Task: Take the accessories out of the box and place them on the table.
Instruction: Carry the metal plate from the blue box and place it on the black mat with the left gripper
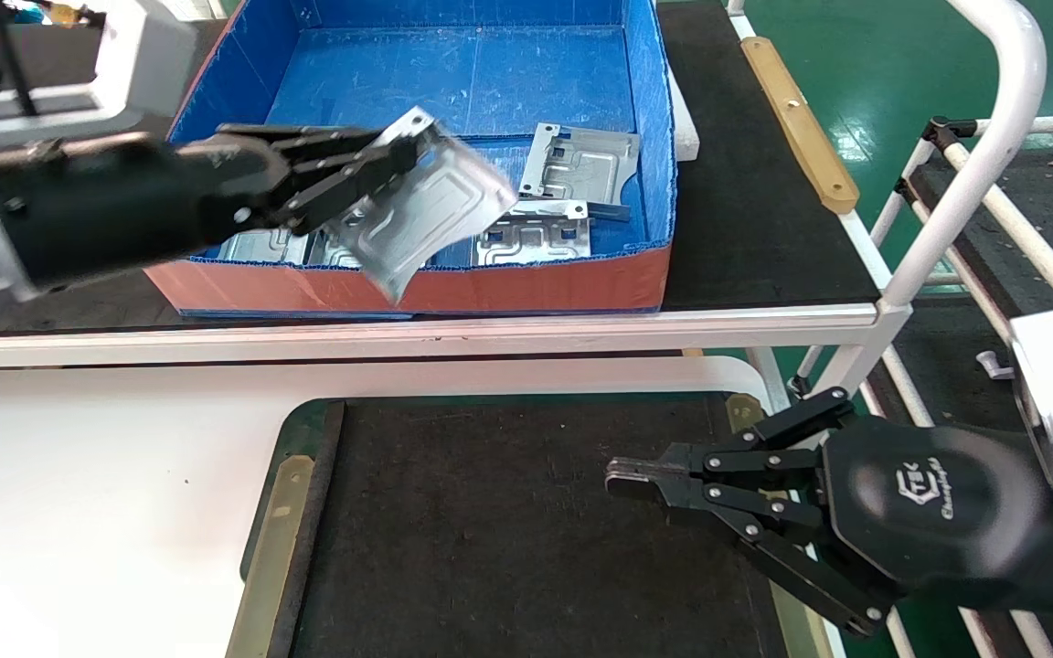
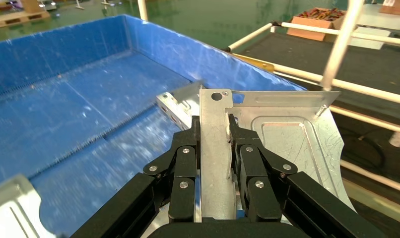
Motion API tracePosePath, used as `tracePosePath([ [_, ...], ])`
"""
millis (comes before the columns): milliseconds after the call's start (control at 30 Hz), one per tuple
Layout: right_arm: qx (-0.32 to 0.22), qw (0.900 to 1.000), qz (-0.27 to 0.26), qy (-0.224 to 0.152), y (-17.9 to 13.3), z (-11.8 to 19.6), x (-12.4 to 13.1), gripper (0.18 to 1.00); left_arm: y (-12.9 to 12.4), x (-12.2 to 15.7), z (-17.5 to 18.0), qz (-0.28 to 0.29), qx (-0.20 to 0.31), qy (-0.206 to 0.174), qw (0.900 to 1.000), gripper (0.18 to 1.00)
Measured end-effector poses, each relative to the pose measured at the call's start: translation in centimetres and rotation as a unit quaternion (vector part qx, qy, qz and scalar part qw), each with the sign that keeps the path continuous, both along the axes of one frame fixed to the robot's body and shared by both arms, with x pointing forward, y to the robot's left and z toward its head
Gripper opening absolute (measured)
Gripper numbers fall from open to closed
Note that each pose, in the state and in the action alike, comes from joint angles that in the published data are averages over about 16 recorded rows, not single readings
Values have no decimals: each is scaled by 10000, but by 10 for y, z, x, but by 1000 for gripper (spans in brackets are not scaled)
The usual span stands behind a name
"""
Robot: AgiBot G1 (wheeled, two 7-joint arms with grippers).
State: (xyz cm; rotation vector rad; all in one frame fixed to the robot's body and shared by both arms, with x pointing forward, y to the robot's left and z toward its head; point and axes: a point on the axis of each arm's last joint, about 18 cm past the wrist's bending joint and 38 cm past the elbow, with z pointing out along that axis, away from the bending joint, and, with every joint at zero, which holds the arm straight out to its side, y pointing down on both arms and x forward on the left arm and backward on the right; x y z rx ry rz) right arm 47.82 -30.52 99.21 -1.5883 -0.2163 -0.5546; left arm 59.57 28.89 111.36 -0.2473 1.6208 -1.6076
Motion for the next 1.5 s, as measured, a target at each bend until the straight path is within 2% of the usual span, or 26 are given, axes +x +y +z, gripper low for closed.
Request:
tracePosePath([
  [267,0,10000,0,0,0,0,0,191,5,-25,-13,-383,88,38,9992,280],
  [467,0,10000,0,0,0,0,0,192,2,-37,-25,-671,337,-6,9972,280],
  [933,0,10000,0,0,0,0,0,239,-3,-35,-82,-989,1235,-200,9872,279],
  [1167,0,10000,0,0,0,0,0,319,-14,-23,-117,-1130,1591,-275,9804,279],
  [1500,0,10000,0,0,0,0,0,525,-45,13,-168,-1305,1876,-226,9733,279],
])
